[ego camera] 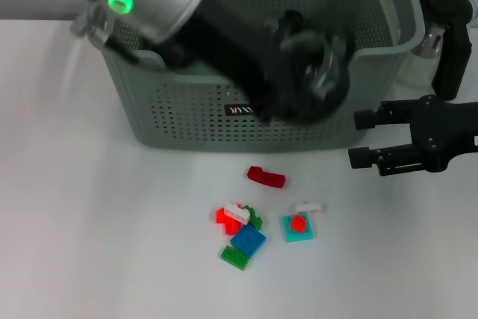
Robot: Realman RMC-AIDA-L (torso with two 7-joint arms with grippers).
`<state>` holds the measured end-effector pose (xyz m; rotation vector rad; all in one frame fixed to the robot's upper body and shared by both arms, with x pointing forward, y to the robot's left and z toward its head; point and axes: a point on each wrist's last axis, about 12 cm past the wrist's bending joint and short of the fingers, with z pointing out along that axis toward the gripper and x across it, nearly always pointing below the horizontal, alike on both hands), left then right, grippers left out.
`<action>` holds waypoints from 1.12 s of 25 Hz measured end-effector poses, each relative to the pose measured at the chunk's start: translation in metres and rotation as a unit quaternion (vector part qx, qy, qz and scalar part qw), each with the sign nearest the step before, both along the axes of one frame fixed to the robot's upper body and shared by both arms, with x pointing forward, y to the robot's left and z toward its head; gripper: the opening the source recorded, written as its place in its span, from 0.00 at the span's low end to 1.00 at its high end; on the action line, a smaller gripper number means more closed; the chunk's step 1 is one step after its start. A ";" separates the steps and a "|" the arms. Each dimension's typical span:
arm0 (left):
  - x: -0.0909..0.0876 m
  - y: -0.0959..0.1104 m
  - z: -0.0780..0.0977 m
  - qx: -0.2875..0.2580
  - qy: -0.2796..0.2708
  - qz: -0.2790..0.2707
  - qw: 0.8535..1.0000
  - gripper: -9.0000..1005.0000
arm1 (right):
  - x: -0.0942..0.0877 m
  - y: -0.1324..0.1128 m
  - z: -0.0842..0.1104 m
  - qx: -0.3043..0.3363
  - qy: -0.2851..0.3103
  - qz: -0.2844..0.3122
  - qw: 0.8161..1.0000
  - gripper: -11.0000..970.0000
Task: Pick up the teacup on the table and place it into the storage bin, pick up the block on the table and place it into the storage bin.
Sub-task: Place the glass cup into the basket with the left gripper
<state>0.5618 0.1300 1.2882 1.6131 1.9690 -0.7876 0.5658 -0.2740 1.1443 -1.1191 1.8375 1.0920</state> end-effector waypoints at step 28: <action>0.118 -0.009 -0.079 0.120 -0.141 0.234 0.955 0.06 | -0.001 -0.003 0.001 -0.006 0.000 0.010 1.000 0.86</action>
